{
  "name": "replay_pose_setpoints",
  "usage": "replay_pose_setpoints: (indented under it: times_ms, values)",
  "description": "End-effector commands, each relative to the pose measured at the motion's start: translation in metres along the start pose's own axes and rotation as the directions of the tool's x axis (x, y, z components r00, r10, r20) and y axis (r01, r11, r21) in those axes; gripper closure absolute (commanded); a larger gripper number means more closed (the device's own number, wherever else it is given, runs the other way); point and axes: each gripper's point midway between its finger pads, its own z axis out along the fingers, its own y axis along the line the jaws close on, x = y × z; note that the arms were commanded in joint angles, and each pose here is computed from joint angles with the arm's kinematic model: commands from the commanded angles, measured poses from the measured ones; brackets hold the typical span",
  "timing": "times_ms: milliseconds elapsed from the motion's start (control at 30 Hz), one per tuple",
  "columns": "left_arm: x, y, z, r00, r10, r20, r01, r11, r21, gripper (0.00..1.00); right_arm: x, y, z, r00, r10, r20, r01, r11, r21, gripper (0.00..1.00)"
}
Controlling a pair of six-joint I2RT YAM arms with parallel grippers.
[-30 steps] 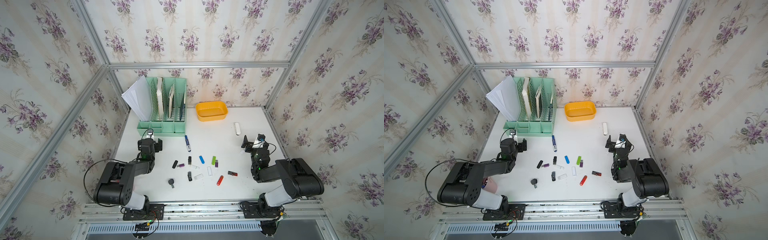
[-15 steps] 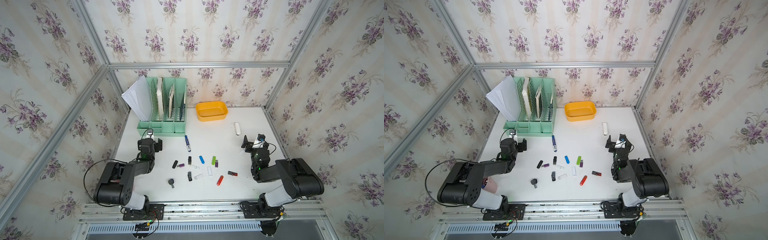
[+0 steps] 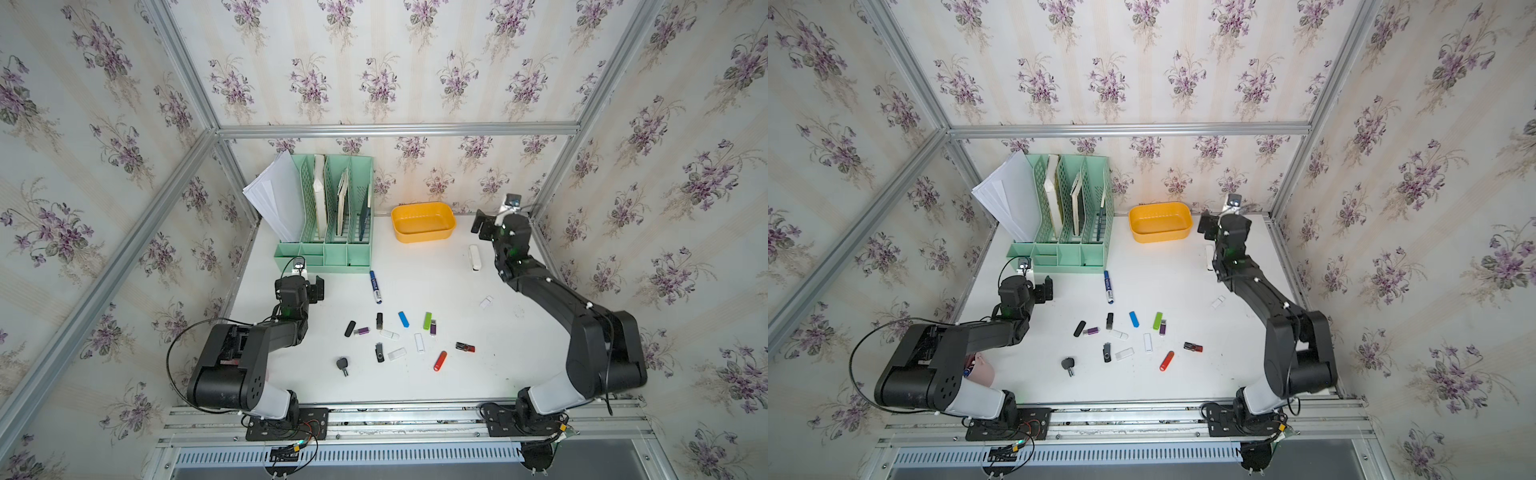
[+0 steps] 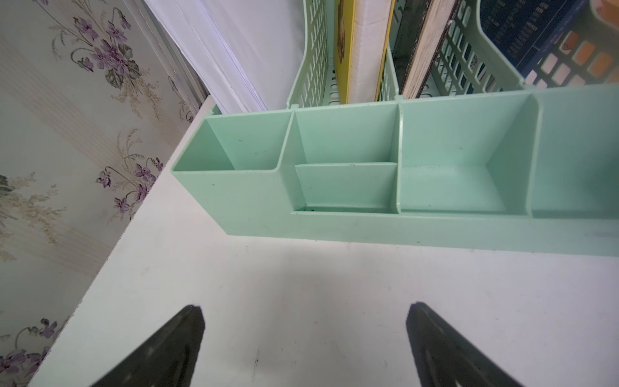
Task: Put the usb flash drive into the storage box
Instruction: Move the storage box to the center of the board.
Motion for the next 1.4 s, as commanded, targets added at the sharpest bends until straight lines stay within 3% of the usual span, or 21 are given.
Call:
replay_pose_setpoints:
  times_ms: [0,167,500,833,900,1167,1367]
  values:
    - [-0.002,-0.001,0.0,1.0,-0.006,0.004,0.006,1.0,0.005,0.01,0.071,0.027,0.014,0.926,-0.109,-0.361,0.106,0.994,-0.028,0.0]
    - [-0.002,-0.001,0.0,1.0,-0.006,0.005,0.006,1.0,0.005,0.01,0.085,0.079,0.052,0.885,-0.151,-0.44,0.104,0.986,-0.128,0.0]
    - [-0.002,-0.001,0.001,1.0,-0.006,0.003,0.006,1.0,0.005,0.01,0.111,0.142,0.1,0.873,-0.148,-0.464,-0.003,0.951,-0.309,0.0]
    - [-0.002,-0.001,0.001,1.0,-0.006,0.004,0.006,1.0,0.005,0.01,0.122,0.162,0.128,0.842,-0.124,-0.526,-0.062,0.944,-0.323,0.0]
    - [-0.002,-0.001,0.001,1.0,-0.005,0.003,0.005,1.0,0.005,0.01,0.142,0.16,0.134,0.821,-0.118,-0.559,-0.075,0.948,-0.311,0.0]
    - [-0.001,-0.001,0.001,1.0,-0.005,0.003,0.005,1.0,0.005,0.01,0.162,0.154,0.136,0.769,-0.042,-0.638,-0.185,0.941,-0.285,0.0]
    - [-0.002,-0.001,0.001,1.0,-0.006,0.003,0.006,1.0,0.005,0.01,0.17,0.146,0.129,0.73,-0.042,-0.682,-0.2,0.941,-0.272,0.0]
